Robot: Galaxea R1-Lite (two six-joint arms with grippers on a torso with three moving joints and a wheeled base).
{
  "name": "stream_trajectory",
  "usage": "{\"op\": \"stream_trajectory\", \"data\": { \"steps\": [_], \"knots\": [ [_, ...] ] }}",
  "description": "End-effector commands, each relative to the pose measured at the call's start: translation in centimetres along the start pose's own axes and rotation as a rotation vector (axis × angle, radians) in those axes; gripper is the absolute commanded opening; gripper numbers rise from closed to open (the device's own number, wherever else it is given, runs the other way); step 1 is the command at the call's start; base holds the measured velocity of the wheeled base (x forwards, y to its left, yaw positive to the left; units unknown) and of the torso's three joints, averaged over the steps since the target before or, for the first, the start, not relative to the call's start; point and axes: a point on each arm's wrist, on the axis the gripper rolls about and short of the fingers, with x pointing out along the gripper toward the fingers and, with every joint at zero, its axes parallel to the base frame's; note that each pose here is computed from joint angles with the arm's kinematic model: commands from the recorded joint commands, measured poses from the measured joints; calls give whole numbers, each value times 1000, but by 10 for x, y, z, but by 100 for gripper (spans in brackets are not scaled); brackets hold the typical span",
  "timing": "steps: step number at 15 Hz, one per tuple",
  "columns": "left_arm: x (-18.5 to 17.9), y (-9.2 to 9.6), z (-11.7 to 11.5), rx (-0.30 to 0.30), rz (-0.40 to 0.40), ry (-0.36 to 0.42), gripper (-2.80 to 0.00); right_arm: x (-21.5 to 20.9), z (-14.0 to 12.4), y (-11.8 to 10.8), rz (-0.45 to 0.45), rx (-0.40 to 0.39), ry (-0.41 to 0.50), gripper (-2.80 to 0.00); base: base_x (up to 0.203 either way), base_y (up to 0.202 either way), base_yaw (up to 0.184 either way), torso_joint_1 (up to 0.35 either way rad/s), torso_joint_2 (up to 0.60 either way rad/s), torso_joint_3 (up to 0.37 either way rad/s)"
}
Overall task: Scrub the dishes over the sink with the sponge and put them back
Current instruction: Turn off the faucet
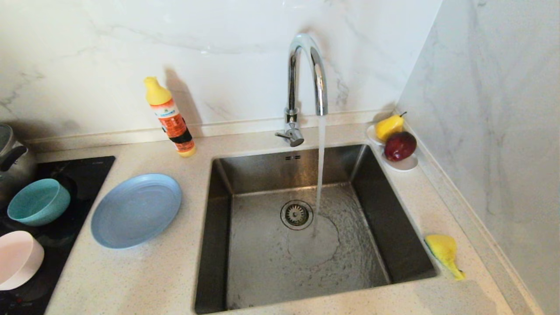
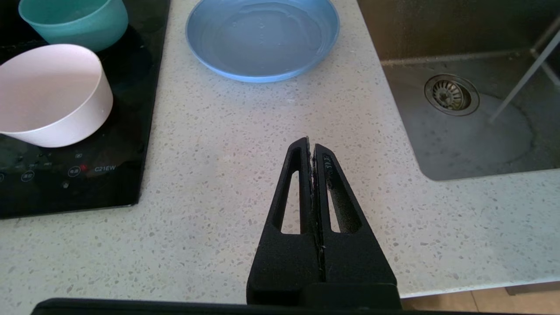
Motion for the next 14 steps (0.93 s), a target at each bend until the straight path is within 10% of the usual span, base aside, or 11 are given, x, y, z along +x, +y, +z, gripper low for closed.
{"op": "stream_trajectory", "data": {
  "steps": [1, 14],
  "knots": [
    [0, 0, 0, -1, 0, 1, -280, -17, -20, 2, 5, 21, -46, -280, 0, 0, 0, 0, 0, 0],
    [0, 0, 0, -3, 0, 2, -280, -28, -36, 4, 38, 42, -43, -280, 0, 0, 0, 0, 0, 0]
  ]
}}
